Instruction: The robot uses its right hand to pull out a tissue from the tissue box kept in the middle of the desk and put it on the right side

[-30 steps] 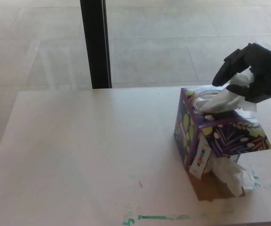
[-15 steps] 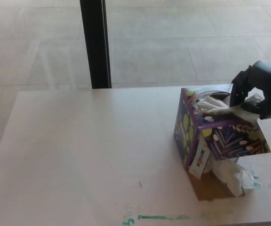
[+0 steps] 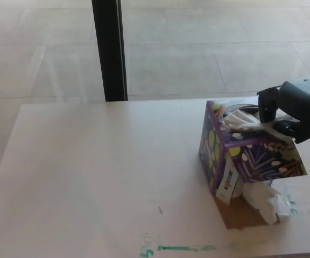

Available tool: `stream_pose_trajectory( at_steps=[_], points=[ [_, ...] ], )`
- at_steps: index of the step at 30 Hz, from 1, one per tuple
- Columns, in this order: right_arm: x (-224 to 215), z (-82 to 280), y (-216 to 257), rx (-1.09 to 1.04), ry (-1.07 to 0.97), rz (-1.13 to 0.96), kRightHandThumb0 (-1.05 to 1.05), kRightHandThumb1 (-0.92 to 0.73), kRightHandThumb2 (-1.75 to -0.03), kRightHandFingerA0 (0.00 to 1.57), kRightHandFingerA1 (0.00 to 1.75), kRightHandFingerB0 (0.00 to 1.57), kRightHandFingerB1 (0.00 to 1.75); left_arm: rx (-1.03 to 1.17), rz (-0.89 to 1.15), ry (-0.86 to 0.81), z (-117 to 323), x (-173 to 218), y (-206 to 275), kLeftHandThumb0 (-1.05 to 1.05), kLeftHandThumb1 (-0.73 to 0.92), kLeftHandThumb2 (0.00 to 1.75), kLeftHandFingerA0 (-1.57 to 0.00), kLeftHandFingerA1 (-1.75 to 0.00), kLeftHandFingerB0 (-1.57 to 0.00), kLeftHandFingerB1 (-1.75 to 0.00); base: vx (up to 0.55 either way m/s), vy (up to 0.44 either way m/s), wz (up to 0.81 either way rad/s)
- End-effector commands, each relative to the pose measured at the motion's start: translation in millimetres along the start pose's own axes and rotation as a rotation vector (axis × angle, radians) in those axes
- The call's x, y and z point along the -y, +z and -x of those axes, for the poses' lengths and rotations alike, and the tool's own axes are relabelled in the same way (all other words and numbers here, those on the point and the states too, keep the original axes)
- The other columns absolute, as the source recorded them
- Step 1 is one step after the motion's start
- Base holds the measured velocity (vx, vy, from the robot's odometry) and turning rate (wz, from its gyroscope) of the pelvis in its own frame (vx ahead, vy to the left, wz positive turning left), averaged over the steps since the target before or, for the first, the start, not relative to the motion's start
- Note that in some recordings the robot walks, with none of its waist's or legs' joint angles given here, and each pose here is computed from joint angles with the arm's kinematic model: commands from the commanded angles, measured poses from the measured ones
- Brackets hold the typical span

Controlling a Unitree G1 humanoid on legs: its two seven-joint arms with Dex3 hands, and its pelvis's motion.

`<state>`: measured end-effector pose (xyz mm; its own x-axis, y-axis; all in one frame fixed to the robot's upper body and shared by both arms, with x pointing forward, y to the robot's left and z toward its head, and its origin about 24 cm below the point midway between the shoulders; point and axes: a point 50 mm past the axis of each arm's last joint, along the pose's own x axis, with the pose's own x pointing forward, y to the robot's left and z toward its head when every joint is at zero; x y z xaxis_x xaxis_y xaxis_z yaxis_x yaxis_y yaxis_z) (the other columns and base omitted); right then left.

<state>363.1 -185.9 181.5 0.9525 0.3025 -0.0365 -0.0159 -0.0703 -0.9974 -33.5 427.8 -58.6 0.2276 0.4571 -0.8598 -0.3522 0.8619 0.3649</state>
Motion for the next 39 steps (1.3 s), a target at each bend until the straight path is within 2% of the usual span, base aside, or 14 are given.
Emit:
stream_pose_trajectory(
  at_steps=[1, 14, 19, 20, 24, 26, 27, 28, 30, 31, 33, 34, 35, 39],
  points=[
    [2.0, 6.6, 2.5, 0.131, -0.264, 0.021, -0.3, -0.55, -1.12, 0.89, 1.75, 0.72, 1.64, 0.007, -0.005, -0.004, 2.7, -3.5, -2.7, -0.8, 0.92, 0.74, -0.56, -0.5, -0.44, -0.43, 0.0, 0.0, 0.0],
    [36.1, 9.7, -3.2, 0.164, -0.517, 0.047, -0.19, -0.43, -1.13, 0.93, 1.75, 0.78, 1.54, -0.016, 0.013, 0.009, 5.3, -6.7, -10.0, -0.81, 0.92, 0.73, -0.57, -0.51, -0.42, -0.43, 0.0, 0.0, 0.0],
    [41.7, 13.4, -19.6, 0.048, -0.673, -0.025, -0.29, -0.45, -1.15, 1.22, 1.38, 0.99, 1.23, -0.038, 0.004, 0.03, 6.3, -7.0, -16.5, -0.84, 0.92, 0.7, -0.65, -0.53, -0.47, -0.43, 0.0, 0.0, 0.0],
    [38.3, 14.0, -23.7, 0.022, -0.697, -0.042, -0.29, -0.53, -0.85, 0.92, 1.75, 0.79, 1.48, -0.036, -0.006, 0.024, 7.4, -7.6, -18.2, -0.85, 0.92, 0.71, -0.63, -0.53, -0.45, -0.43, 0.0, 0.0, 0.0],
    [31.1, 14.7, -30.6, -0.029, -0.695, -0.064, -0.25, -0.45, -1.07, 0.89, 1.75, 0.7, 1.67, -0.031, 0.001, 0.023, 8.7, -8.9, -19.8, -0.84, 0.92, 0.71, -0.62, -0.53, -0.46, -0.43, 0.0, 0.0, 0.0],
    [33.5, 15.8, -35.1, -0.059, -0.747, -0.056, -0.29, -0.45, -1.15, 1.24, 1.38, 0.98, 1.21, -0.035, -0.021, 0.025, 8.6, -8.9, -19.5, -0.79, 0.75, 1.13, -0.56, -0.61, -0.42, -0.54, 0.0, 0.0, 0.0],
    [36.8, 16.7, -36.9, -0.07, -0.772, -0.071, -0.27, -0.45, -1.16, 1.26, 1.38, 0.98, 1.18, -0.039, -0.036, 0.025, 8.5, -8.9, -19.3, -0.82, 0.92, 0.74, -0.57, -0.5, -0.42, -0.43, 0.0, 0.0, 0.0],
    [40.1, 17.5, -39.3, -0.087, -0.809, -0.089, -0.26, -0.44, -1.16, 1.26, 1.37, 0.97, 1.16, -0.036, -0.025, 0.016, 8.7, -8.9, -19.1, -0.8, 0.74, 1.12, -0.55, -0.61, -0.41, -0.55, 0.0, 0.0, 0.0],
    [45.9, 19.4, -43.3, -0.124, -0.873, -0.118, -0.25, -0.41, -1.24, 1.01, 1.66, 0.88, 1.36, -0.029, -0.019, 0.019, 8.9, -9.1, -19.2, -0.8, 0.74, 1.12, -0.54, -0.61, -0.41, -0.55, 0.0, 0.0, 0.0],
    [48.0, 19.6, -44.7, -0.148, -0.914, -0.151, -0.27, -0.42, -1.25, 1.01, 1.67, 0.88, 1.39, -0.037, -0.007, 0.027, 9.4, -10.0, -20.7, -0.85, 0.92, 0.7, -0.6, -0.5, -0.47, -0.43, 0.0, 0.0, 0.0],
    [54.1, 21.5, -49.5, -0.2, -0.977, -0.223, -0.26, -0.44, -1.27, 0.99, 1.74, 0.82, 1.53, -0.037, -0.004, 0.027, 9.4, -10.2, -20.6, -0.84, 0.92, 0.7, -0.61, -0.51, -0.46, -0.43, 0.0, 0.0, 0.0],
    [56.7, 22.4, -51.0, -0.225, -1.001, -0.256, -0.27, -0.49, -1.25, 0.99, 1.75, 0.81, 1.57, -0.039, -0.007, 0.028, 9.3, -10.2, -20.5, -0.8, 0.73, 1.11, -0.56, -0.61, -0.43, -0.55, 0.0, 0.0, 0.0],
    [60.4, 24.0, -52.9, -0.257, -1.033, -0.291, -0.23, -0.49, -1.21, 0.98, 1.75, 0.81, 1.57, -0.043, -0.014, 0.03, 9.1, -10.2, -20.4, -0.83, 0.92, 0.71, -0.6, -0.5, -0.47, -0.42, 0.0, 0.0, 0.0],
    [68.9, 30.9, -62.0, -0.312, -1.096, -0.284, -0.27, -0.5, -1.16, 1.24, 1.42, 1.02, 1.29, -0.055, -0.037, 0.031, 9.5, -9.6, -23.0, -0.83, 0.92, 0.72, -0.6, -0.47, -0.45, -0.42, 0.0, 0.0, 0.0]
  ],
)
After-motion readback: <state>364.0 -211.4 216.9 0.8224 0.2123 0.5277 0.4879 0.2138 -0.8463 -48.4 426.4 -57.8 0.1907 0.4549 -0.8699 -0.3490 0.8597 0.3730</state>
